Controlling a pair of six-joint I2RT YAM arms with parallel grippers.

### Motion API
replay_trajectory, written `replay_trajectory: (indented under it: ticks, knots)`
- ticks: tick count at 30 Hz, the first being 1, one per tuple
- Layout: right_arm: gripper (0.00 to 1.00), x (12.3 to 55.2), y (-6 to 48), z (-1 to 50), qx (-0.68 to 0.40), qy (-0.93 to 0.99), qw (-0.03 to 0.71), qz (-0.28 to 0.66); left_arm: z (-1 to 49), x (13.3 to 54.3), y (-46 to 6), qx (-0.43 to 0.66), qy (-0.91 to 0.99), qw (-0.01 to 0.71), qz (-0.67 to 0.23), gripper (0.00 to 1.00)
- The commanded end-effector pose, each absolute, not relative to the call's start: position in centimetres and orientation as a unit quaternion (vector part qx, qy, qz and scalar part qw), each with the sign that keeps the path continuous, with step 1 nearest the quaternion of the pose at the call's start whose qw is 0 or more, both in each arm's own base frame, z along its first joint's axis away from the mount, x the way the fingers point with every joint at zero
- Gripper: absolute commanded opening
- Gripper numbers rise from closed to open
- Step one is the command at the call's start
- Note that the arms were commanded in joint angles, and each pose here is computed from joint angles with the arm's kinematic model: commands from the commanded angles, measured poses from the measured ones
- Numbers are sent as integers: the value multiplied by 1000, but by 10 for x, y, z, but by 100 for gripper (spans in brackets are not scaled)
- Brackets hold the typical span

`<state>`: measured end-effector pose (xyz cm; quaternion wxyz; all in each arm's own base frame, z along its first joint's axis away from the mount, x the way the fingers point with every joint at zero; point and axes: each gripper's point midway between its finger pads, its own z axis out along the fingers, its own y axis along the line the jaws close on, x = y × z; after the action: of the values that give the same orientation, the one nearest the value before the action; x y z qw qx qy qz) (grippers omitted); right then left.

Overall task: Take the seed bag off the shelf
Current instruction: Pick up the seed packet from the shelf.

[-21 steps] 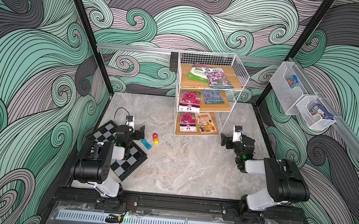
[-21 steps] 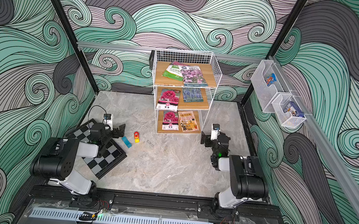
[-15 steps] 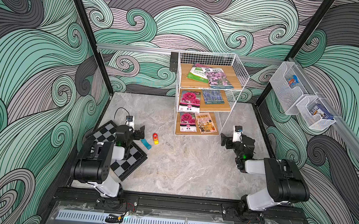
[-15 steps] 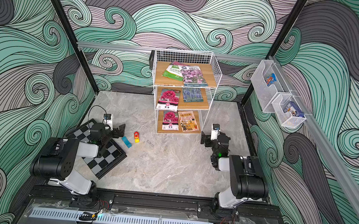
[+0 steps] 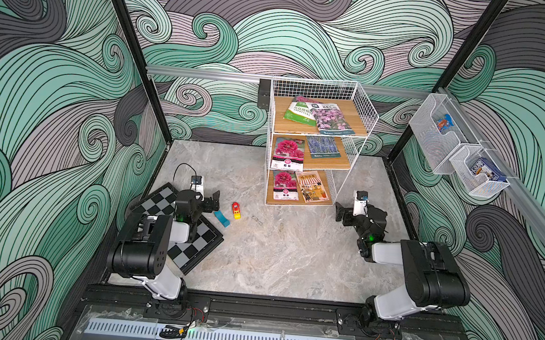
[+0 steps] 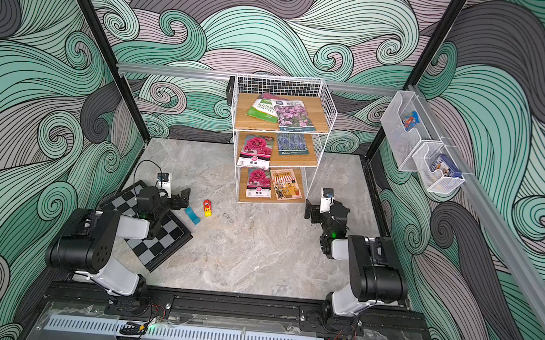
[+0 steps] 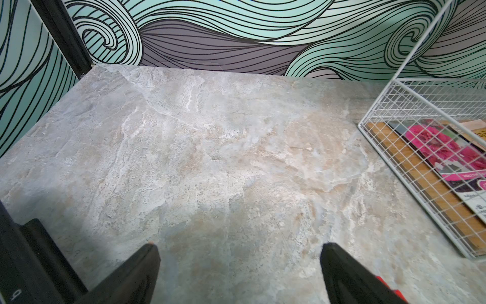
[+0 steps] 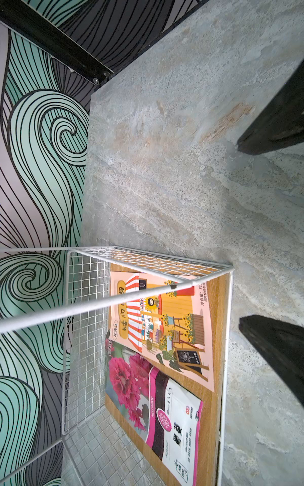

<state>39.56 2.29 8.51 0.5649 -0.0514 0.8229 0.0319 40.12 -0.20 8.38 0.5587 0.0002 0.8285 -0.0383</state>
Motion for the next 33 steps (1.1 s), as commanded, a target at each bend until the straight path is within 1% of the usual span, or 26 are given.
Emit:
replay_trajectory:
  ticks: [1, 3, 5, 7, 9, 10, 12, 14, 16, 18, 24, 27, 30, 33]
  knots:
    - [99, 399, 20, 96, -47, 812, 581, 23, 91, 405, -1, 4, 820, 571, -32, 99]
    - [99, 398, 13, 108, -27, 809, 587, 10, 103, 401, 6, -15, 812, 583, -18, 99]
    - [99, 398, 5, 122, -3, 824, 567, 1, 124, 397, 18, -51, 813, 580, -2, 99]
    - [99, 395, 2, 129, 32, 854, 520, 10, 143, 390, 18, -82, 839, 537, -18, 99]
    - [99, 391, 5, 143, 63, 861, 504, 32, 152, 376, 18, -149, 865, 477, -38, 99]
    - [99, 388, 8, 151, 75, 860, 503, 43, 157, 371, 11, -163, 874, 455, -56, 99]
    - [99, 379, 14, 167, 90, 859, 502, 52, 169, 364, -6, -173, 881, 434, -77, 99]
    - [99, 370, 20, 184, 112, 858, 498, 63, 184, 359, -28, -162, 884, 428, -100, 98]
    - [99, 358, 27, 200, 146, 859, 481, 95, 205, 353, -47, -152, 885, 424, -116, 98]
    - [99, 349, 42, 220, 146, 859, 474, 128, 224, 346, -57, -151, 887, 416, -130, 99]
    - [99, 322, 66, 290, 166, 832, 504, 160, 265, 325, -84, -183, 887, 375, -199, 99]
    - [99, 321, 80, 324, 148, 823, 527, 154, 278, 318, -102, -175, 886, 365, -227, 99]
    - [99, 322, 85, 350, 164, 802, 559, 136, 279, 315, -113, -153, 890, 361, -232, 99]
    - [99, 322, 102, 386, 106, 769, 607, 170, 275, 312, -115, -135, 898, 353, -223, 99]
